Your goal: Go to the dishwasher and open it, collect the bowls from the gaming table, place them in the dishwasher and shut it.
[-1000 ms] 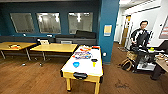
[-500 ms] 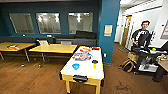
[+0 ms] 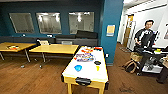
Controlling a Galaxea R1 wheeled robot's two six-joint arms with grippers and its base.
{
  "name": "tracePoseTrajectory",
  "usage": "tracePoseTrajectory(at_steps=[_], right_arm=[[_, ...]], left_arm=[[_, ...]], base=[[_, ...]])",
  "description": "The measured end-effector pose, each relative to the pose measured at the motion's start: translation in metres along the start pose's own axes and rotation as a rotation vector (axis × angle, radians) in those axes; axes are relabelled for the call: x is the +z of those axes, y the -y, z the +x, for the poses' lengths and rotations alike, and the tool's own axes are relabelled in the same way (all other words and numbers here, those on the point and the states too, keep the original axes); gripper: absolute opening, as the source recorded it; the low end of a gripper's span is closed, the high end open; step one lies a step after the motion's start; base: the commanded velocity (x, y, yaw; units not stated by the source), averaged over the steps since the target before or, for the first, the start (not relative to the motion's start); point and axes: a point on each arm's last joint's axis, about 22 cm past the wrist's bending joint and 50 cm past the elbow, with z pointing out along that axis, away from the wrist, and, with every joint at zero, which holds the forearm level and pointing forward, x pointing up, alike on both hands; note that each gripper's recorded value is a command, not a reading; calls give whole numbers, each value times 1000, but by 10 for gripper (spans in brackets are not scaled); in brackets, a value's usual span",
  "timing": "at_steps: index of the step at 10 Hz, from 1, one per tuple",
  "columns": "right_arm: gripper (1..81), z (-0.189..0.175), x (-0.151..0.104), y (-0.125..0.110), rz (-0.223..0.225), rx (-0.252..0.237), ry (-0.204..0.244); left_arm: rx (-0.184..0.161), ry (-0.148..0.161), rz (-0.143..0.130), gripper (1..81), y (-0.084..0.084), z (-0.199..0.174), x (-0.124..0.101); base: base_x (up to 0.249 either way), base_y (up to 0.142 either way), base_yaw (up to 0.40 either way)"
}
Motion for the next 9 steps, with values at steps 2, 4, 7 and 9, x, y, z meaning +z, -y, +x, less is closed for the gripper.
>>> tracePoseTrajectory(at_steps=[2,4,7,9], right_arm=[[811,1,0,0,0,-1,-3],[811,1,0,0,0,-1,-2],[811,2,0,1,1,-1,-4],[811,0,0,0,1,-1,-2]], left_arm=[[2,-3,0,811,0,2,0],[0,-2,0,811,0,1,0],[0,0,0,811,0,0,0],[1,-1,-3,811,-2,0,1]], base=[[111,76,0],[111,31,0],[110,0,0],[109,0,0]])
